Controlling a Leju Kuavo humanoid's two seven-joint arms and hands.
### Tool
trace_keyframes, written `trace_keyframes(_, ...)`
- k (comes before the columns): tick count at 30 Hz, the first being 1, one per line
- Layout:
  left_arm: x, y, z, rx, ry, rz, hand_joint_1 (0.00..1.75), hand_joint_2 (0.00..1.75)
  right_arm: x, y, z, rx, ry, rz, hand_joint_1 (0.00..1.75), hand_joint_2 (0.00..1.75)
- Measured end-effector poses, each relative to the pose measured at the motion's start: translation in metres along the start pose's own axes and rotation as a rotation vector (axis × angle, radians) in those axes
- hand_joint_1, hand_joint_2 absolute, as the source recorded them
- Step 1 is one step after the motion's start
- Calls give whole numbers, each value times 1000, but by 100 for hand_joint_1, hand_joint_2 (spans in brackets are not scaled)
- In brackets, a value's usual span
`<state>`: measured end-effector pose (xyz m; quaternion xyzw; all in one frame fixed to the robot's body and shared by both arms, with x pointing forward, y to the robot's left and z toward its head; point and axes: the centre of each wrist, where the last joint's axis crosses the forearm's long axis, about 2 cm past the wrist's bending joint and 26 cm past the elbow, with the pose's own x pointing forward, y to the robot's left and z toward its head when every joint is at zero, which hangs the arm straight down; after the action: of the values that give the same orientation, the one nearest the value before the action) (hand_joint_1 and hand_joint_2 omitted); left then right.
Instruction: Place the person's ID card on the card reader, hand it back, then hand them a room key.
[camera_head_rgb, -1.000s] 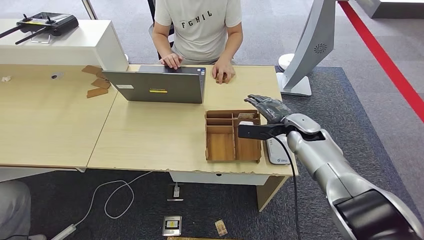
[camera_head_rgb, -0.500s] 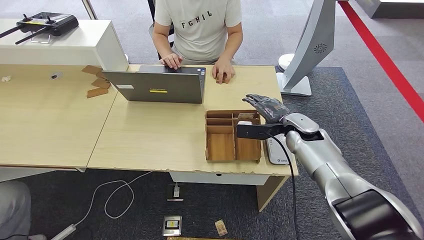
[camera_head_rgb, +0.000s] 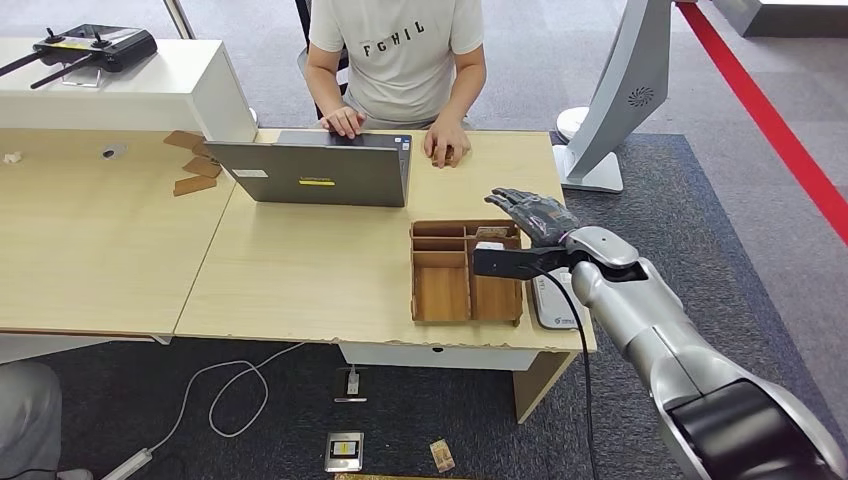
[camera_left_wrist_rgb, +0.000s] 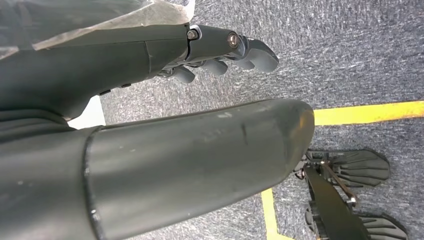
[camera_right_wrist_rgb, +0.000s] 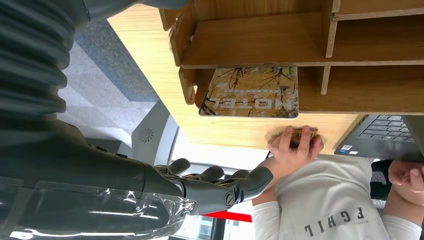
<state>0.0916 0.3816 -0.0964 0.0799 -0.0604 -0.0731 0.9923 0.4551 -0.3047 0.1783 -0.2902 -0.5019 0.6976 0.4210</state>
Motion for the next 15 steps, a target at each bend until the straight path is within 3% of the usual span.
trace_keyframes(15, 0, -2, 0, -3, 0, 6, 0, 0, -2, 1, 1, 2, 11, -1, 0, 175)
